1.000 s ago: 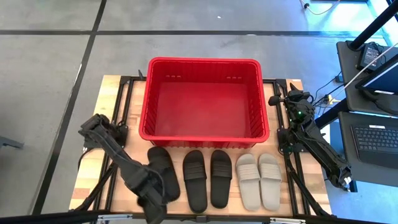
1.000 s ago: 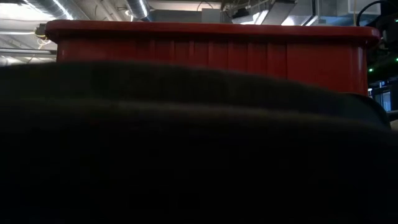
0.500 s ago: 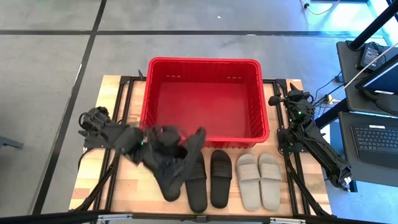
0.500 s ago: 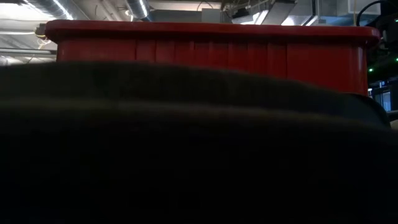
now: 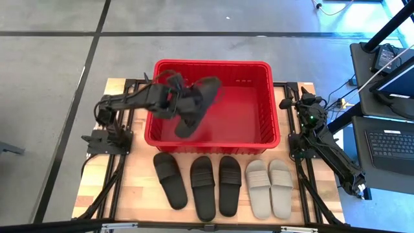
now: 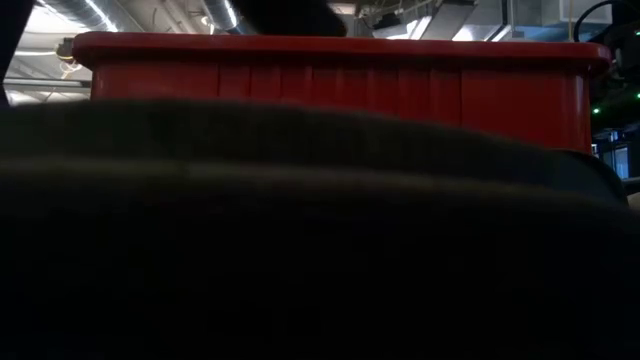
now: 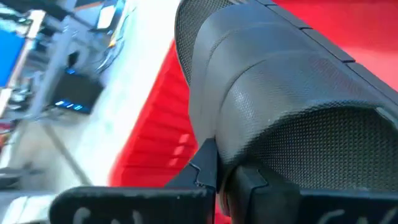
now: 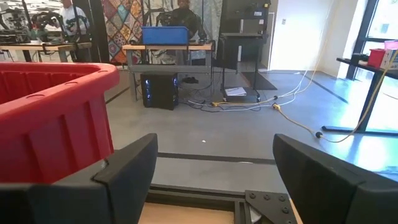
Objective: Pick and place slides into bin
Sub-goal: Put the black slide into the red bin
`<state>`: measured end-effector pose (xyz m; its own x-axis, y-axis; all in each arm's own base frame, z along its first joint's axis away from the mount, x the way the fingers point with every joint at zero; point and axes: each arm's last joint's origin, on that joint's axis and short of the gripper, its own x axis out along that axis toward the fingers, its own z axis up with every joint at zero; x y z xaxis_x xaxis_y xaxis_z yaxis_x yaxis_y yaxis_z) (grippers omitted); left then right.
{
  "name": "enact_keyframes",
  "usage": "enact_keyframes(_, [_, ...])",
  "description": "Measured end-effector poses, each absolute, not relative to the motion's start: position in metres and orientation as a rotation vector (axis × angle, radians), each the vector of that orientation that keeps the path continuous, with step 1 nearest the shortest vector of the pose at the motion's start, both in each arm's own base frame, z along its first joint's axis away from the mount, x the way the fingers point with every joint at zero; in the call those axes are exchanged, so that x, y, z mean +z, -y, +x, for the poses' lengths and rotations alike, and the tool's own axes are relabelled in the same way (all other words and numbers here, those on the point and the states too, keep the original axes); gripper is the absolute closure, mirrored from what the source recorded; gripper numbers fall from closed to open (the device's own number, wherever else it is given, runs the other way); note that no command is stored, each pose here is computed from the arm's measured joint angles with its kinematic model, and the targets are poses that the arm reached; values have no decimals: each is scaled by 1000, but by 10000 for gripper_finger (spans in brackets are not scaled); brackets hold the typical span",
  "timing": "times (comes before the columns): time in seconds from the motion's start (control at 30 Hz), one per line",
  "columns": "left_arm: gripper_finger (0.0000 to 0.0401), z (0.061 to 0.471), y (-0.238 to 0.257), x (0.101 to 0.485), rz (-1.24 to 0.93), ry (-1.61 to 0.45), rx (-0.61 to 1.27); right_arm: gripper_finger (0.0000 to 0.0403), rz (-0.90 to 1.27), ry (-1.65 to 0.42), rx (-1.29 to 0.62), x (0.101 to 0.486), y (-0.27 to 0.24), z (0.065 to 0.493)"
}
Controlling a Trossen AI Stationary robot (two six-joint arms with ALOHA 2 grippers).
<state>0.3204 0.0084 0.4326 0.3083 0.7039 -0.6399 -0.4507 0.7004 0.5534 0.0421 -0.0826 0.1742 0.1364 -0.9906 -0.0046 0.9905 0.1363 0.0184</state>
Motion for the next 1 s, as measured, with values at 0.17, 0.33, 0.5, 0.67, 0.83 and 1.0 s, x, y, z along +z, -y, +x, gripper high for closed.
enact_keyframes(0.17, [396,323,-43,411,331,-1135,823,83,19,10,-1434,174,83,42])
enact_keyframes(0.33, [396,324,-69,379,315,-1266,902,83,25,15,-1435,174,83,42])
enact_keyframes(0.5, [396,320,-87,344,272,-1362,1005,83,63,48,-1435,174,83,42])
enact_keyframes(0.67, [396,310,-103,309,298,-1483,1077,83,63,48,-1435,174,83,42])
enact_keyframes(0.83, [396,301,-117,273,255,-1570,1093,83,63,48,-1435,174,83,42])
enact_keyframes(1.0, [396,299,-126,247,272,-1593,1063,83,63,48,-1435,174,83,42])
